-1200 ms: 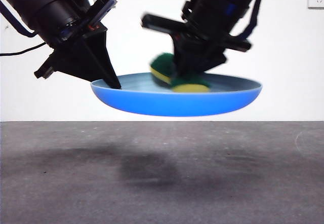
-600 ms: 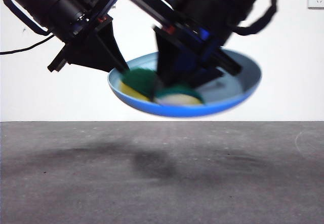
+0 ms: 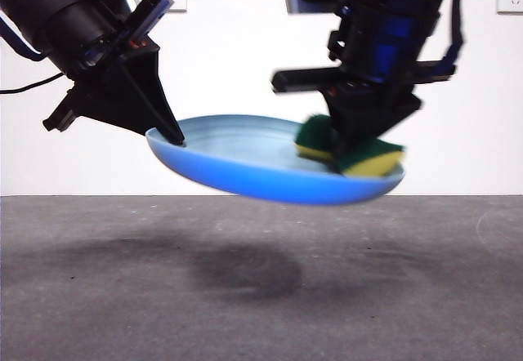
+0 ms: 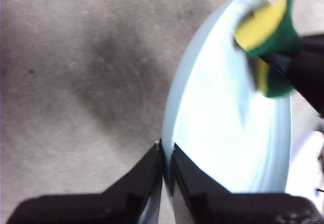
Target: Pick up the plate,pick up the cloth,clean the plate with the cloth
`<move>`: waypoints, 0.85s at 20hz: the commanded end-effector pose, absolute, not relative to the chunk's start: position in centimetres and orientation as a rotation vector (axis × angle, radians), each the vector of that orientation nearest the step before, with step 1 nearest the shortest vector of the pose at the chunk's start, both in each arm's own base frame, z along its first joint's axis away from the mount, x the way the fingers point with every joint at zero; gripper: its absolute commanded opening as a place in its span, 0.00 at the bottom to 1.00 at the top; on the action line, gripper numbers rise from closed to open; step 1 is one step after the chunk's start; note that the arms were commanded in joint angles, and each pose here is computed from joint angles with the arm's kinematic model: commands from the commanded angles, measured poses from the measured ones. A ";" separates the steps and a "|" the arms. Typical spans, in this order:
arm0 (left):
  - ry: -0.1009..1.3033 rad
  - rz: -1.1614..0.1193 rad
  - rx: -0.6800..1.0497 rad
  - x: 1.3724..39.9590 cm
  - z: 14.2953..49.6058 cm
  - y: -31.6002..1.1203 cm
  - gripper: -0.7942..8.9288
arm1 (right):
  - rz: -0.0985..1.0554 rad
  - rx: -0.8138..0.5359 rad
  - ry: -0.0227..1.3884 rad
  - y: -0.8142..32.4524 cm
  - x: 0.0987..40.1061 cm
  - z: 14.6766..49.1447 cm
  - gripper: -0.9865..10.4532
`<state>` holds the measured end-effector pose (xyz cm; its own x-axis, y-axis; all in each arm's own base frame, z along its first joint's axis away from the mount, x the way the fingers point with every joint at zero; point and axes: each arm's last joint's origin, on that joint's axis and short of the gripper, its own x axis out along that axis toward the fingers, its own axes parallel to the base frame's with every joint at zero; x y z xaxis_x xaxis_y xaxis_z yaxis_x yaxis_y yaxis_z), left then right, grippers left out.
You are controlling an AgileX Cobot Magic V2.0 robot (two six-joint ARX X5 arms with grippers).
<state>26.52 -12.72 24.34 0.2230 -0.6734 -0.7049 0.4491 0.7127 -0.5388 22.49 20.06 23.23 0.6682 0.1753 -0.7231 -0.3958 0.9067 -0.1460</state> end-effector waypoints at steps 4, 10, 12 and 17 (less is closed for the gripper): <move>1.029 -0.905 -0.256 26.7 24.9 -13.4 0.07 | 0.685 -0.089 0.771 21.7 22.7 23.4 0.08; 0.909 -0.847 -0.311 27.8 25.8 -13.6 0.07 | 0.846 -0.119 0.931 22.6 20.6 22.5 0.08; 0.898 -0.739 -0.259 27.9 25.6 -13.4 0.07 | 0.838 -0.144 0.983 22.4 20.1 22.2 0.08; 0.918 -0.409 0.060 27.8 24.4 -12.1 0.07 | 0.767 -0.154 0.895 21.2 19.3 24.6 0.08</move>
<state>27.73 -12.12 24.41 0.5287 -0.3291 -0.7824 0.3428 0.9260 -0.1579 19.48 21.24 24.56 0.3781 0.5311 -0.7583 -0.6580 0.7303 0.1835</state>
